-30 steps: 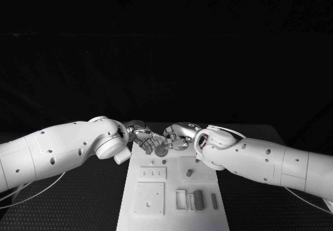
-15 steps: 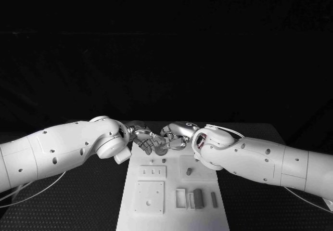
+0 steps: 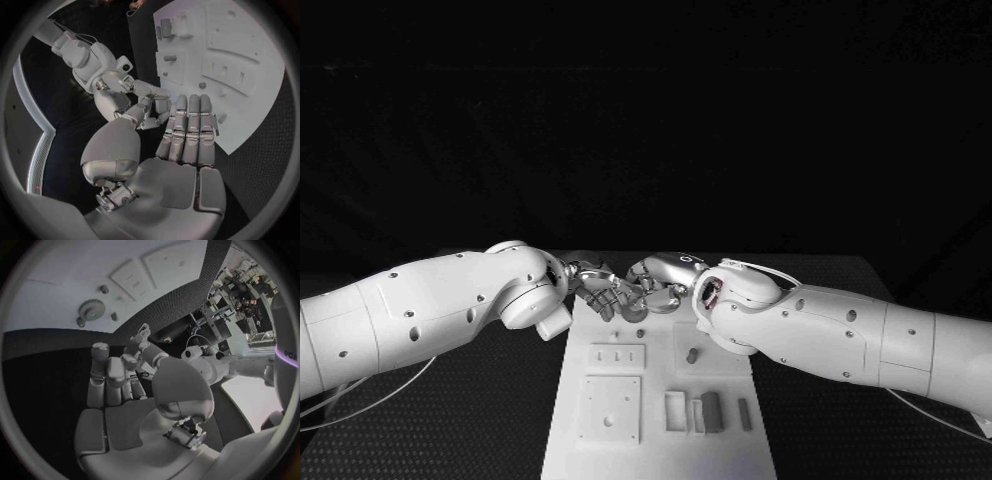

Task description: Assemble the parts on the task board

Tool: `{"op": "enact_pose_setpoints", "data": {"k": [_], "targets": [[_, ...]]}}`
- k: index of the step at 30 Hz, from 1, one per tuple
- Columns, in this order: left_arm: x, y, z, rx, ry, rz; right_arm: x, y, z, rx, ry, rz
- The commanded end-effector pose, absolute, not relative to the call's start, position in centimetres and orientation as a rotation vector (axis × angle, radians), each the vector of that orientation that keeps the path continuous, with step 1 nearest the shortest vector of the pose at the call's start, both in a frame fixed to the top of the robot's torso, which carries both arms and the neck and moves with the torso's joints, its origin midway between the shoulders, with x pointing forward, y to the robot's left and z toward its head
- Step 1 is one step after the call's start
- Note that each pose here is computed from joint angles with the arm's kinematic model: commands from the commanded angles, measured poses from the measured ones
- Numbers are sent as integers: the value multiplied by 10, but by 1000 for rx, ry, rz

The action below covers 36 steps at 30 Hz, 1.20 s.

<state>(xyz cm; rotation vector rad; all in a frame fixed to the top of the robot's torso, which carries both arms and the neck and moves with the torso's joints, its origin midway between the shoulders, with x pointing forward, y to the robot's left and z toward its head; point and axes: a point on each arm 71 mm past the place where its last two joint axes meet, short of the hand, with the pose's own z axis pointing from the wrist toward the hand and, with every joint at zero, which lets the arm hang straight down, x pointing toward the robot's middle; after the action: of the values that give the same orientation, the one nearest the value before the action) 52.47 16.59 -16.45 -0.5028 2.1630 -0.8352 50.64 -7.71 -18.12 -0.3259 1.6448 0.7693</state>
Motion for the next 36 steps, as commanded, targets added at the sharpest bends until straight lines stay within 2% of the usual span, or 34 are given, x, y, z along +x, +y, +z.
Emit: {"op": "enact_pose_setpoints", "data": {"k": [1, 36], "targets": [[524, 164, -164, -493, 2167, -850, 506, -76, -181, -338, 1636, 761], [524, 157, -169, -537, 2166, -889, 502, -66, -183, -351, 1647, 777]]}}
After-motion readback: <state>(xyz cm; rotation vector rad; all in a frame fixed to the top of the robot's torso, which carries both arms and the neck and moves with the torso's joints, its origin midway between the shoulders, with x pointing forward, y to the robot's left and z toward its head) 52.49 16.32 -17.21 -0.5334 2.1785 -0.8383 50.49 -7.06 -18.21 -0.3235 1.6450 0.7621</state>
